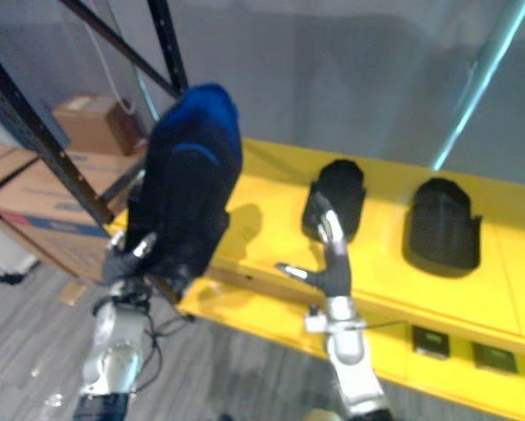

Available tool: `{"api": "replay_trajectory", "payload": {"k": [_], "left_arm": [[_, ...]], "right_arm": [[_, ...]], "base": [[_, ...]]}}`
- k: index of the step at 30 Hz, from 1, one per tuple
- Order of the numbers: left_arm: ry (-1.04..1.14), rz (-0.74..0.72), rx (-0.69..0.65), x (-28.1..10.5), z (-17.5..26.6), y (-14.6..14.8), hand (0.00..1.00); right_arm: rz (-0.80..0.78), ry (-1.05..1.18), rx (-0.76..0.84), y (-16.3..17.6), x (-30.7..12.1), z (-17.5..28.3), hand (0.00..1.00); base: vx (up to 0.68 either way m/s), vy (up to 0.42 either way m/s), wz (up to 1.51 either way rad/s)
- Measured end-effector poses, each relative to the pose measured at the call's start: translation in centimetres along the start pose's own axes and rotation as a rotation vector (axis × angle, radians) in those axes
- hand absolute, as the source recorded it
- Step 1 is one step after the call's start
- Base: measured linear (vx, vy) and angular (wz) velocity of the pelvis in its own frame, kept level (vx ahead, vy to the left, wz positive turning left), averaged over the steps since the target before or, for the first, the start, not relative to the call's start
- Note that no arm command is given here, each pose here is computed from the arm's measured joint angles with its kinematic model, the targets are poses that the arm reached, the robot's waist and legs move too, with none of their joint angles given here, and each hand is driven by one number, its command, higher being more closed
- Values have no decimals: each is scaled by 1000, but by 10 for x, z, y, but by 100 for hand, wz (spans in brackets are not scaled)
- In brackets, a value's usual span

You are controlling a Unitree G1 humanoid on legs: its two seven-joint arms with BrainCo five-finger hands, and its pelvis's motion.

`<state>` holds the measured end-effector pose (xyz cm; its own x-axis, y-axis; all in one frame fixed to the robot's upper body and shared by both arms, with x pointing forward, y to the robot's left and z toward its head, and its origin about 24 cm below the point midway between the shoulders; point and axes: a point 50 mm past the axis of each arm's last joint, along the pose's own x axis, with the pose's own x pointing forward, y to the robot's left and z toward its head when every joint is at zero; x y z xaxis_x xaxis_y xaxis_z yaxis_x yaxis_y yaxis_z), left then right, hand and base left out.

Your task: Walk over and take plastic housings, then place them on the shelf

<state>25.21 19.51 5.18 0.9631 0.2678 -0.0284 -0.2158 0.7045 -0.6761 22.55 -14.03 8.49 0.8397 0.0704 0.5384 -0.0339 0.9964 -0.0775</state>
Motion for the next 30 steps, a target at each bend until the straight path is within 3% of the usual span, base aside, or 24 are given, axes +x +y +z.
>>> {"api": "replay_trajectory", "payload": {"k": [4,12,16,22,30], "left_arm": [[16,-12,-20,-1,-6,-6,100],[2,4,-23,7,-3,-4,100],[-14,137,-33,18,2,13,100],[-83,350,-44,38,29,34,100],[31,409,-33,69,22,32,100]], "right_arm": [[-47,-25,-64,-22,7,7,0],[-103,-123,-159,-34,12,25,0],[-164,-131,-189,-43,11,27,0],[-203,-113,-104,-28,-1,29,0],[-160,-61,-91,-23,-10,24,0]], "base": [[151,-88,17],[42,-8,-18],[-10,247,-72],[44,179,-42],[51,-21,6]]}}
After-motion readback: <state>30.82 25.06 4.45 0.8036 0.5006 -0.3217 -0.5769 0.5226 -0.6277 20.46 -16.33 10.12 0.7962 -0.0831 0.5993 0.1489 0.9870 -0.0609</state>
